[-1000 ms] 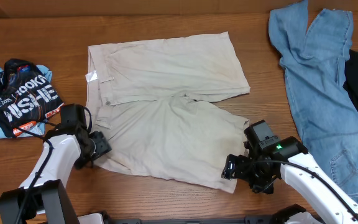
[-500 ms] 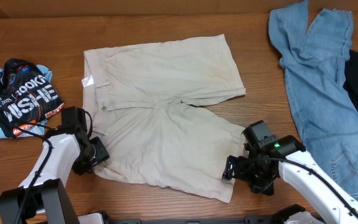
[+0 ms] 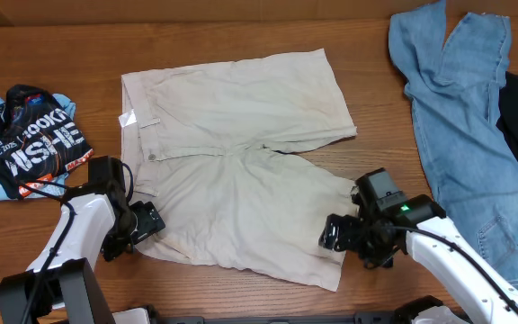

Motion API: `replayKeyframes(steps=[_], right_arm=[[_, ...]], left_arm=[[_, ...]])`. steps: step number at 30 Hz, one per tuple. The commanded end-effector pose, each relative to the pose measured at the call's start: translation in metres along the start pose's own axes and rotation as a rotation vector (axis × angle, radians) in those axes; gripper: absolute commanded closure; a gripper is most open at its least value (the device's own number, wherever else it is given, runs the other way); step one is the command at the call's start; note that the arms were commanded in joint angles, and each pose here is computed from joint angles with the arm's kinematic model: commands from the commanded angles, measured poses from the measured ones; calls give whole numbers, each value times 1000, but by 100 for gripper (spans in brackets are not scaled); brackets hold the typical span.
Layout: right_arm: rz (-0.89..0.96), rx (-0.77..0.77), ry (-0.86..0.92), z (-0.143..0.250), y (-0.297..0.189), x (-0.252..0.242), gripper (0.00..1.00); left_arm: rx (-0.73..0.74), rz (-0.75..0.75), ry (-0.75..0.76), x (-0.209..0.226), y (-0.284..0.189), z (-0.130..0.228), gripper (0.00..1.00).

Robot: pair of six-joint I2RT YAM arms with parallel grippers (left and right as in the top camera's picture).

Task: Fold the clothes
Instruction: 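Move both grippers to the bottom leg hems of the shorts, then grasp the left and right leg hems with both grippers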

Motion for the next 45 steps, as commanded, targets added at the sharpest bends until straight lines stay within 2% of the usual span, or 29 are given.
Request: replayKeyframes(steps=[1,6,9,12,18,20,21,24,32,39,40,42,44,45], right_arm=[[-19,1,-28,-3,0,0,0],[50,135,40,24,-2,-17,0],[13,192,54,34,-4,-12,0],[9,187,53,32,-3,-11,0],[-8,168,41,28,-3,-8,0],[-8,168,36,28,-3,-8,0],[-8,168,31,28,-3,-8,0],[-8,169,30,28,-3,-8,0],[-3,174,33,30,-3,-9,0],[2,178,36,31,-3,-10,0],[2,178,36,30,-3,-10,0],[2,178,36,31,-3,-10,0],[2,178,36,30,-3,-10,0],[4,176,36,30,-3,-10,0]], left_arm=[[52,4,2,0,8,11,12],[72,15,3,-2,5,14,12],[71,14,3,-1,-1,13,17],[18,25,3,-2,-12,8,13],[-153,110,95,-10,-46,1,6],[-186,90,57,-5,-55,4,3],[-187,51,-10,2,-59,9,0],[-163,-26,-128,17,-63,23,0],[-181,-19,-216,21,-48,15,0],[-130,-24,-257,27,-26,13,0],[-121,-26,-253,27,-24,12,2],[-110,-30,-249,27,-19,10,12],[-105,-35,-249,27,-15,8,24],[-105,-35,-249,27,-13,6,34]])
Point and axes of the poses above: each gripper's point midway between its finger pads, its own y axis out along the fingers, its own x axis along the line the jaws close on, z = x × y, the point moved 3 cm from there along -y, back along the fingers, and after that the axes turned 11 degrees about y, right-handed, at the moved point
